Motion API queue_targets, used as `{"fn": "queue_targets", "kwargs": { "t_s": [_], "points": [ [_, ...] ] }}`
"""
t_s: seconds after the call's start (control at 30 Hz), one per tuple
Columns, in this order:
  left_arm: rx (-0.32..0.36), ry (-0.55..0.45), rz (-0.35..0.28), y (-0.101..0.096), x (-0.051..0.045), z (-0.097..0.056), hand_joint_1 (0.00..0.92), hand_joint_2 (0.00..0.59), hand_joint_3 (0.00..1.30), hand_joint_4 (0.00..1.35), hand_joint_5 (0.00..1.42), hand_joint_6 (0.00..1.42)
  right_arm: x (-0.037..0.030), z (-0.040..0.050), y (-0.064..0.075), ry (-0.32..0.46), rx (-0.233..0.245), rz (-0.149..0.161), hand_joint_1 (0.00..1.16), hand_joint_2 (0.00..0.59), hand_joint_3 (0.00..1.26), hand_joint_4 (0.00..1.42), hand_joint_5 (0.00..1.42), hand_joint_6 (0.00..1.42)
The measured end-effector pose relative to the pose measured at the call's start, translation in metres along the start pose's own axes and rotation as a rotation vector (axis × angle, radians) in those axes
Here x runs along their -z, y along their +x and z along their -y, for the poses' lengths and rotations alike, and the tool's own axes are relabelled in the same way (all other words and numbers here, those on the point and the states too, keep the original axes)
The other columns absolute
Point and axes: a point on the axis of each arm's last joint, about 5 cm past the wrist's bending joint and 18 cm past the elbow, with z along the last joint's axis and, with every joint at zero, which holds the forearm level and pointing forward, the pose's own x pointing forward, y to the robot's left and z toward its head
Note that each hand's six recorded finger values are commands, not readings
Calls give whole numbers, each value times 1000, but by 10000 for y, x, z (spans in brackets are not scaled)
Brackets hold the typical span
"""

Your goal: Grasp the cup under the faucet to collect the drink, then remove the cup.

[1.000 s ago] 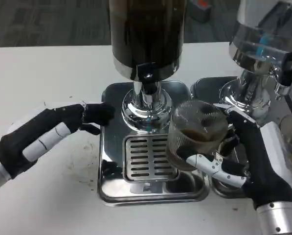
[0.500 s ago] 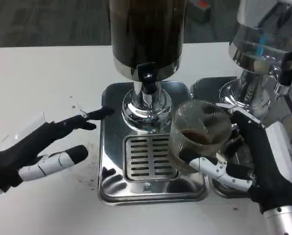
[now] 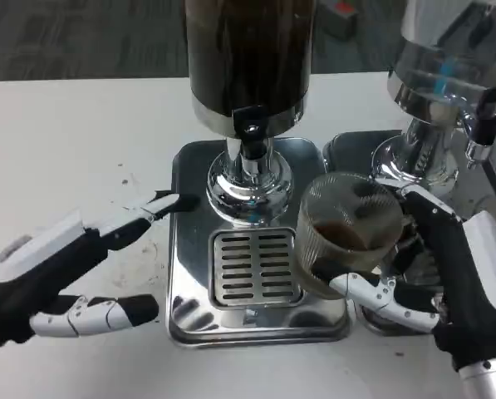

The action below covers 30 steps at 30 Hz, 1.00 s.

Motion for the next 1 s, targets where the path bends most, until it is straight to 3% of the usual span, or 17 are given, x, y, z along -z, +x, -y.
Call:
{"fn": "queue_targets", "kwargs": {
  "t_s": [0.2,0.47,0.63,0.83,1.0],
  "points": [
    [44,22,9,-49,-34,23,0,117,72,0,7,106,-35,34,-42,-3,-3,7,918,172,541,584,785,963],
    [96,34,37,-88,-85,78,0,116,68,0,0,104,-77,59,-171,-1,-18,-9,919,172,541,584,791,965],
    [113,34,43,-96,-97,90,0,115,67,0,0,104,-136,71,-243,0,-21,-4,919,172,545,591,792,974],
    [121,39,48,-141,-123,90,0,115,67,0,0,103,-135,67,-355,-1,-37,-42,921,173,547,598,801,979],
    [126,51,59,-158,-146,74,0,115,67,0,0,103,-165,77,-387,3,-34,-41,926,174,551,601,802,980]
  ]
}}
